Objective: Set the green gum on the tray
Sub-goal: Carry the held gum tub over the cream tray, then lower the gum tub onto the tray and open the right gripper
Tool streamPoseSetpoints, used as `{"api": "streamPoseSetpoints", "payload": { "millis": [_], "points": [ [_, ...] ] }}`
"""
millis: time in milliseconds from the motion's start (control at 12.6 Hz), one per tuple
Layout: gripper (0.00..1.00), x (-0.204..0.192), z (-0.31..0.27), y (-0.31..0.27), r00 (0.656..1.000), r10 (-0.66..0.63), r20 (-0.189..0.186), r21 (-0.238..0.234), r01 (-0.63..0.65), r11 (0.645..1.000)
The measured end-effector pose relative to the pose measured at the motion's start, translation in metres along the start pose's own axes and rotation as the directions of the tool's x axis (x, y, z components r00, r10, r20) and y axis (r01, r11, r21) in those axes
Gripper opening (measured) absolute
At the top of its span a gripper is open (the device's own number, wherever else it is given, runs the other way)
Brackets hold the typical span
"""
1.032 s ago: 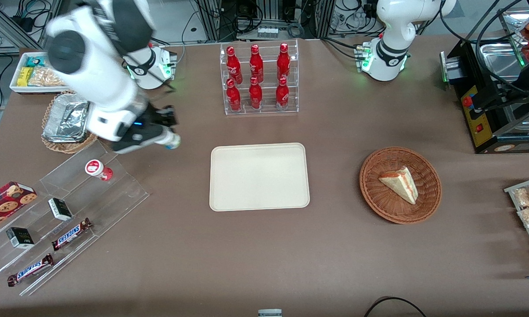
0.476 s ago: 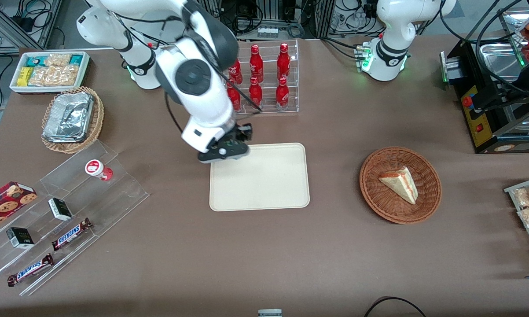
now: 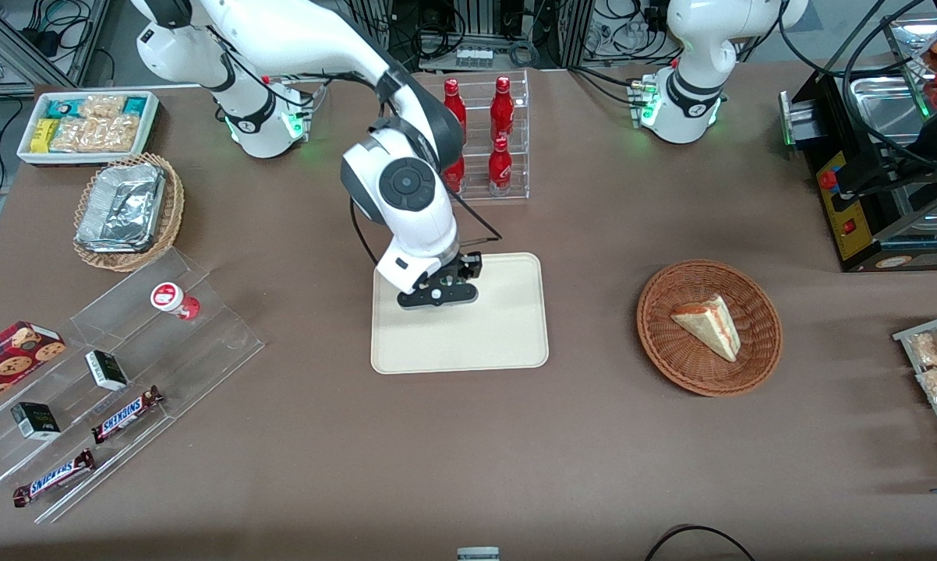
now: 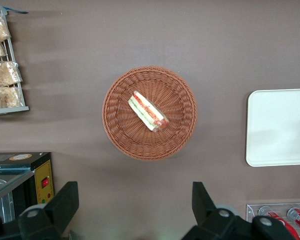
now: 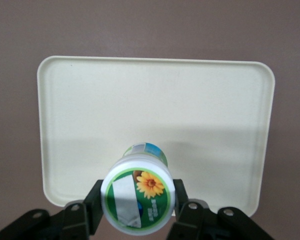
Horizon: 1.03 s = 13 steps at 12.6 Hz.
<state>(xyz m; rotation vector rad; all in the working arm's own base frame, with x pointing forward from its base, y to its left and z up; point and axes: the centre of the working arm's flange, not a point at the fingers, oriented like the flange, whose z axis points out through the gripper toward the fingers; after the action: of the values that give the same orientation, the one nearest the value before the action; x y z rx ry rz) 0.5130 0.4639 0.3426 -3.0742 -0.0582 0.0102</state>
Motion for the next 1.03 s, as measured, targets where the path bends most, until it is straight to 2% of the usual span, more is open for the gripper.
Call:
{"api": "streamPoseSetpoints", "payload": {
  "millis": [238, 397, 635, 1032],
  "points": [
    [0.59, -0.023, 0.054, 0.002, 0.999, 0.044, -0.026, 0.005, -0.044, 0.999],
    [0.59, -0.04, 0.076, -0.002, 0.998, 0.058, -0.03, 0.002, -0.058, 0.998],
    [0.59, -0.058, 0.09, -0.012, 0.996, 0.084, -0.022, -0.012, -0.084, 0.996],
    [0.59, -0.056, 0.099, -0.011, 0.992, 0.108, -0.064, 0.013, -0.108, 0.994]
  ]
}}
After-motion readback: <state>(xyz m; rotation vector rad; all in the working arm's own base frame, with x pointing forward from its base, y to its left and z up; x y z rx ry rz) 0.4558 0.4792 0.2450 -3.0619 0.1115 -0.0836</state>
